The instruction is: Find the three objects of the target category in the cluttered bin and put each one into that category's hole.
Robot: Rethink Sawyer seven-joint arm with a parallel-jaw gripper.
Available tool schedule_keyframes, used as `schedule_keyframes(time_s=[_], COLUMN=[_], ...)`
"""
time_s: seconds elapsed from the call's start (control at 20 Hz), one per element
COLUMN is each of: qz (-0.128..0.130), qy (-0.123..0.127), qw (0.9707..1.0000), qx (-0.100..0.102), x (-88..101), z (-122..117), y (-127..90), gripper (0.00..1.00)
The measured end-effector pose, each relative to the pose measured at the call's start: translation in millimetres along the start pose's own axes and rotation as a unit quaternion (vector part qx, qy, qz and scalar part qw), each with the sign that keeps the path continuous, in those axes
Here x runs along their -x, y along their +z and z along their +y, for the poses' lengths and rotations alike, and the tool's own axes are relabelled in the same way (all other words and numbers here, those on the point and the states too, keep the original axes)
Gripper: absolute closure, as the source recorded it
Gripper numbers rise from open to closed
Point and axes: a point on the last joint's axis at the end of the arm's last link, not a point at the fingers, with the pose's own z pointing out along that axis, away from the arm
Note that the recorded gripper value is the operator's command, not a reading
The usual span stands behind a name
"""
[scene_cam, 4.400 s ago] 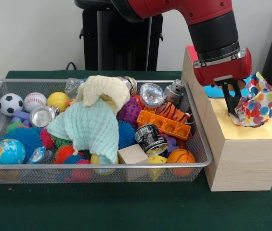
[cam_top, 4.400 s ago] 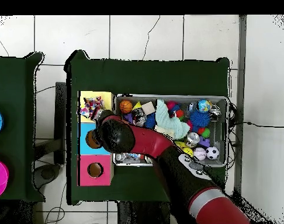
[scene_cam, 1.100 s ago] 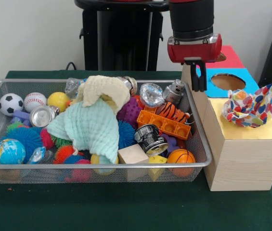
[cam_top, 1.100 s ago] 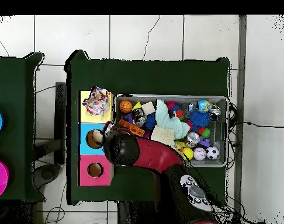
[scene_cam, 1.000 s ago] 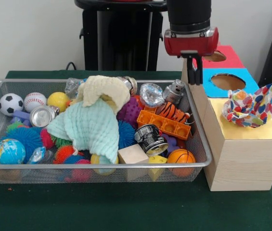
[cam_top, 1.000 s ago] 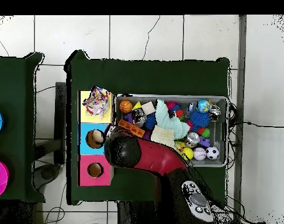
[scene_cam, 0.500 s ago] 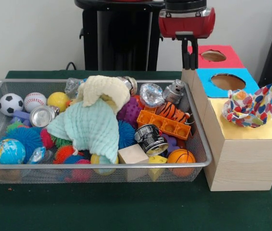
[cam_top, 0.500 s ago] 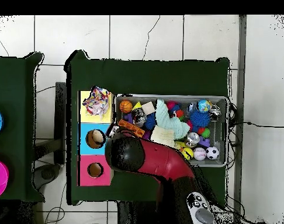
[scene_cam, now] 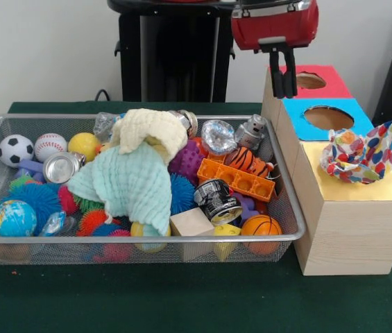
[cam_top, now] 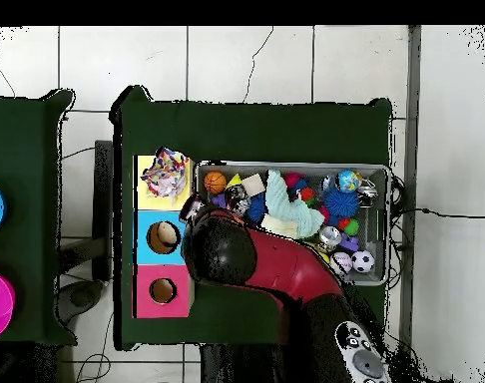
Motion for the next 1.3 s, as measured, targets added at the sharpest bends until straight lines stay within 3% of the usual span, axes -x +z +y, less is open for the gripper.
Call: schedule_keyframes(time_s=[0.3, 0.7, 1.3], qz=[-0.031, -0.045, -0.059], qy=[-0.004, -0.012, -0.014], qw=[0.9985, 0.9952, 0.9921], qx=[0.045, 0.086, 0.11], x=[20.8, 25.8, 15.5], z=[20.2, 46.0, 72.9], y=[-4.4, -0.1, 37.5], gripper=[1.0, 1.0, 1.0])
